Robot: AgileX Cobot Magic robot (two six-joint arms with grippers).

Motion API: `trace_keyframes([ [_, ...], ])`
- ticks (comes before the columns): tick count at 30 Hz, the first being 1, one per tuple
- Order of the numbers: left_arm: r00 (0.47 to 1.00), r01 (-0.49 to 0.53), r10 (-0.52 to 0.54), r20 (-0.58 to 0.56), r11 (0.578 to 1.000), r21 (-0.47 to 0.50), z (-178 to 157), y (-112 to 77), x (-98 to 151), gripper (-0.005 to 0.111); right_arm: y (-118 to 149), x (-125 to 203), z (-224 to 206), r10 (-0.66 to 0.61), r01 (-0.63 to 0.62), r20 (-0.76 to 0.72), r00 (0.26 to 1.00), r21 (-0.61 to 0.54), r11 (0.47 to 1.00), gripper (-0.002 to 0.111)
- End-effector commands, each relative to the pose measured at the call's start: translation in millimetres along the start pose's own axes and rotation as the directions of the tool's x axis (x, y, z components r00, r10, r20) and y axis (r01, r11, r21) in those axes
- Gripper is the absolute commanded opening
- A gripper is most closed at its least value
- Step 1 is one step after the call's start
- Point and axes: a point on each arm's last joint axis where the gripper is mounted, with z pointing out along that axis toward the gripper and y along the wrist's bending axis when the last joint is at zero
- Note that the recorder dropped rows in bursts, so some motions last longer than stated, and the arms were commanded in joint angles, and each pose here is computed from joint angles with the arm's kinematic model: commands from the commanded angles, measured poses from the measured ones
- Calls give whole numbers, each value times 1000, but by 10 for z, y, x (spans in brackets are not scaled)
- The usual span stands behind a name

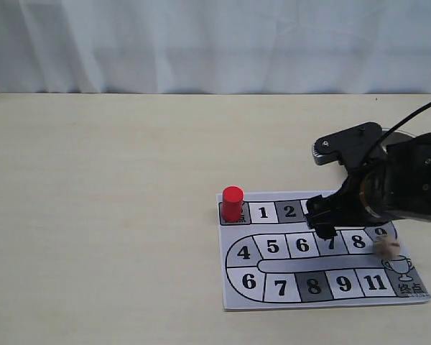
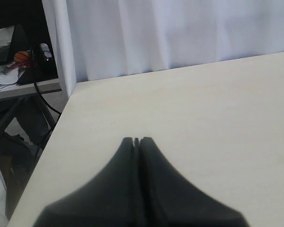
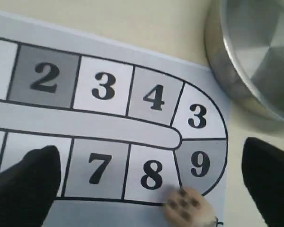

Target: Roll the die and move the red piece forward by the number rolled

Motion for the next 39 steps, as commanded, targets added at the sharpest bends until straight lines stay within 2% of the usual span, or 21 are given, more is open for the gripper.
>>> trace_keyframes([
  [1,1000,3,-3,3,1000,9,0,-5,1,0,-79,-121,-243,10,-6,114,993,-34,999,101],
  [5,1000,3,-3,3,1000,9,0,-5,1,0,-185,-164,-410,12,-12,164,986,4,1000,100],
  [7,1000,3,-3,3,1000,9,0,-5,1,0,-257,-139,-418,-1,-6,135,991,55,998,99],
  [10,1000,3,-3,3,1000,9,0,-5,1,0,-425,-36,-370,0,0,7,1000,113,994,99],
  [13,1000,3,-3,3,1000,9,0,-5,1,0,-650,53,-328,61,-48,-154,986,92,995,96],
  [15,1000,3,-3,3,1000,9,0,-5,1,0,-816,135,-323,73,-57,-282,957,63,996,94],
  [20,1000,3,-3,3,1000,9,0,-5,1,0,-1170,430,-335,154,-104,-483,862,129,986,94],
  [24,1000,3,-3,3,1000,9,0,-5,1,0,-1164,645,-317,180,-128,-546,818,133,983,94],
  [30,1000,3,-3,3,1000,9,0,-5,1,0,-1163,741,-487,206,-149,-545,813,148,978,94],
  [32,1000,3,-3,3,1000,9,0,-5,1,0,-1195,821,-583,233,-143,-564,792,200,969,94],
  [35,1000,3,-3,3,1000,9,0,-5,1,0,-1243,1013,-653,283,-91,-633,720,317,944,94],
  [39,1000,3,-3,3,1000,9,0,-5,1,0,-1194,1148,-629,310,-113,-629,713,333,936,94],
])
